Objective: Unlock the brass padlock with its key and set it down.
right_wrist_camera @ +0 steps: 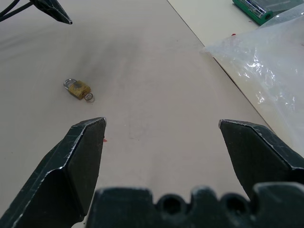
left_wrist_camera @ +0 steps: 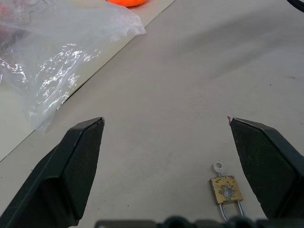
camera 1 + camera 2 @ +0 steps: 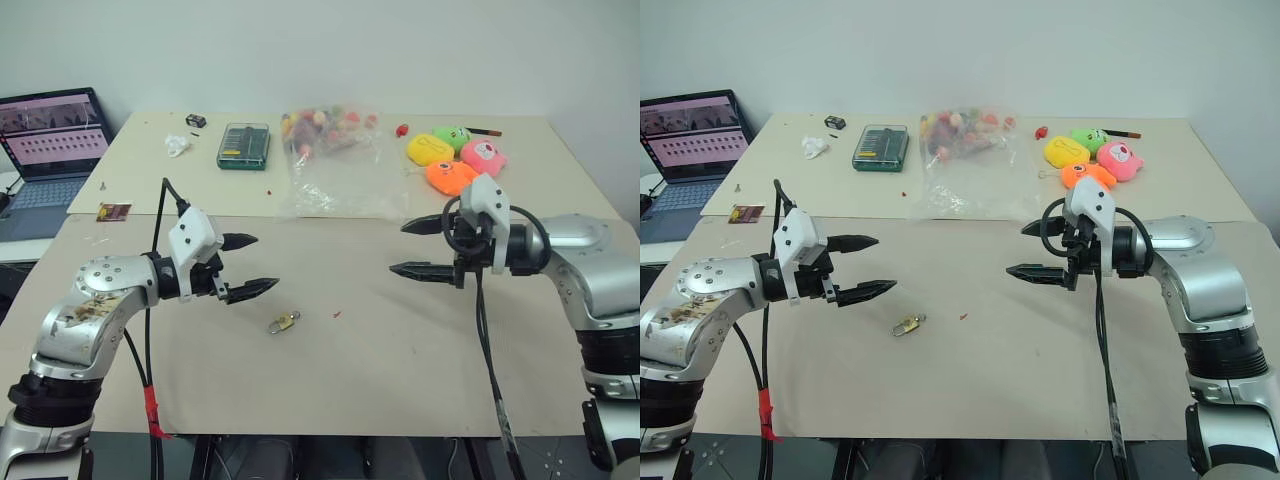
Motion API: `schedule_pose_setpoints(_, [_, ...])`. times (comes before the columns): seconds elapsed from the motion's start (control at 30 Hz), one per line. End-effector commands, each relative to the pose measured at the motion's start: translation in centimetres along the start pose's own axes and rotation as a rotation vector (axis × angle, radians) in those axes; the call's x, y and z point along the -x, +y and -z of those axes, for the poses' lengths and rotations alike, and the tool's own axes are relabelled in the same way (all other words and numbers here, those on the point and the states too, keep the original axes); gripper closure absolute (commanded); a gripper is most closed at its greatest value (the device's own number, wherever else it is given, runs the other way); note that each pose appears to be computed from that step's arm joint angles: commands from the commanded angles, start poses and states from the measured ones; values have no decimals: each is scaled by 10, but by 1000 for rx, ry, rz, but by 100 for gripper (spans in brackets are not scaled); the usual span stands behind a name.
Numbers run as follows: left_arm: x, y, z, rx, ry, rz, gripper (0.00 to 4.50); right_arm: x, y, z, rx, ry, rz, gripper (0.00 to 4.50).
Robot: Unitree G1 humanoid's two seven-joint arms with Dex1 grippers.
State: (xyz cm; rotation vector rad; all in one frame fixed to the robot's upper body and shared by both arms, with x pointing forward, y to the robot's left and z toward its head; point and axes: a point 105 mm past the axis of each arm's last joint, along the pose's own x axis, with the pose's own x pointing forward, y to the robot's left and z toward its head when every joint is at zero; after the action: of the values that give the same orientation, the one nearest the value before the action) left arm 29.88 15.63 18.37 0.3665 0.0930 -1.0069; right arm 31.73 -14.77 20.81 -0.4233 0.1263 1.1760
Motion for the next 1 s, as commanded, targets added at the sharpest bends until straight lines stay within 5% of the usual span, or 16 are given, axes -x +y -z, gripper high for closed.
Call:
schedule_pose_setpoints(0.03, [5, -12, -17, 16, -90, 50, 0, 3, 2, -12, 32, -32, 4, 2])
schedule_pose_setpoints(0.3, [-16, -64, 17, 135, -50, 47, 0, -6, 7, -9, 30, -33, 9, 2])
schedule_pose_setpoints(0.63, [-38, -76, 43, 165, 15, -218, 0, -2, 10, -7, 15, -26, 40, 2])
schedule_pose_setpoints(1.0, [-35, -89, 64, 176, 64, -211, 0, -1, 8, -6, 17, -25, 48, 2])
